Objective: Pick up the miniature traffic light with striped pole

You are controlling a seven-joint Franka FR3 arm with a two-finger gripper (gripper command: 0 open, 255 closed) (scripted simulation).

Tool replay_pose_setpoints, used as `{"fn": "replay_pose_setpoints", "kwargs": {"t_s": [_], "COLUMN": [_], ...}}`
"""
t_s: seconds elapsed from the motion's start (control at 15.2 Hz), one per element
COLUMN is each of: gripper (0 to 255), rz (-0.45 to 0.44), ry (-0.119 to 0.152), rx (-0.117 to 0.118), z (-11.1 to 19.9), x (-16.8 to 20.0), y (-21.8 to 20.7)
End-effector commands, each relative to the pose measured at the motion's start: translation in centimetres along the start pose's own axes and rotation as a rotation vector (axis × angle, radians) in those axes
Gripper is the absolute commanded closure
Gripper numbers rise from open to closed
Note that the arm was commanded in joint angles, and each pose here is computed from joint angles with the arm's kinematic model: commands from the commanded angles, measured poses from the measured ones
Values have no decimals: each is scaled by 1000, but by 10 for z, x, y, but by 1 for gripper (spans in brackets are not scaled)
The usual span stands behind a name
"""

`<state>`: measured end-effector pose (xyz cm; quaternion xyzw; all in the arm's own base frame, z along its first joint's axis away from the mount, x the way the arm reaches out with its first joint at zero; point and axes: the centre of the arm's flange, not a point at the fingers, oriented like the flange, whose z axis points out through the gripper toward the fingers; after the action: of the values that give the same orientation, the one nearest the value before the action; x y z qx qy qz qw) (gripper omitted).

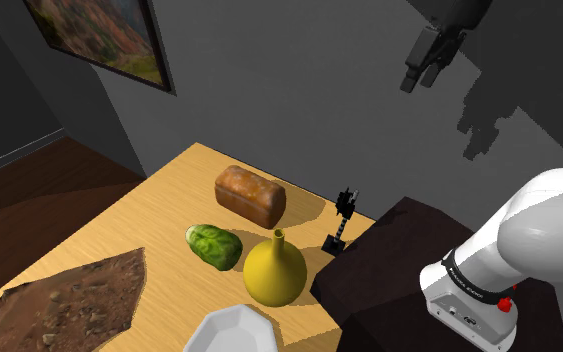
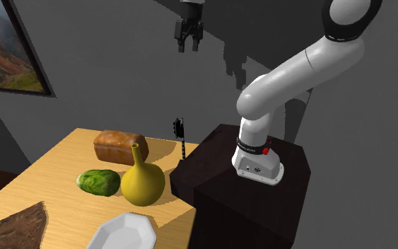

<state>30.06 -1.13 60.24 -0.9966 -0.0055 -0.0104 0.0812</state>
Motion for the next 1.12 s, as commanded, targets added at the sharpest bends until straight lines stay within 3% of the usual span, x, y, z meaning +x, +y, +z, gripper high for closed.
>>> {"fn": "replay_pose_setpoints", "kwargs": {"t_s": [0.0,1.06], "gripper": [0,0], "rz": [0,542], "ry": [0,171], "rx": [0,-189], "z": [0,211], "x": [0,-42], "y": [0,-69]}}
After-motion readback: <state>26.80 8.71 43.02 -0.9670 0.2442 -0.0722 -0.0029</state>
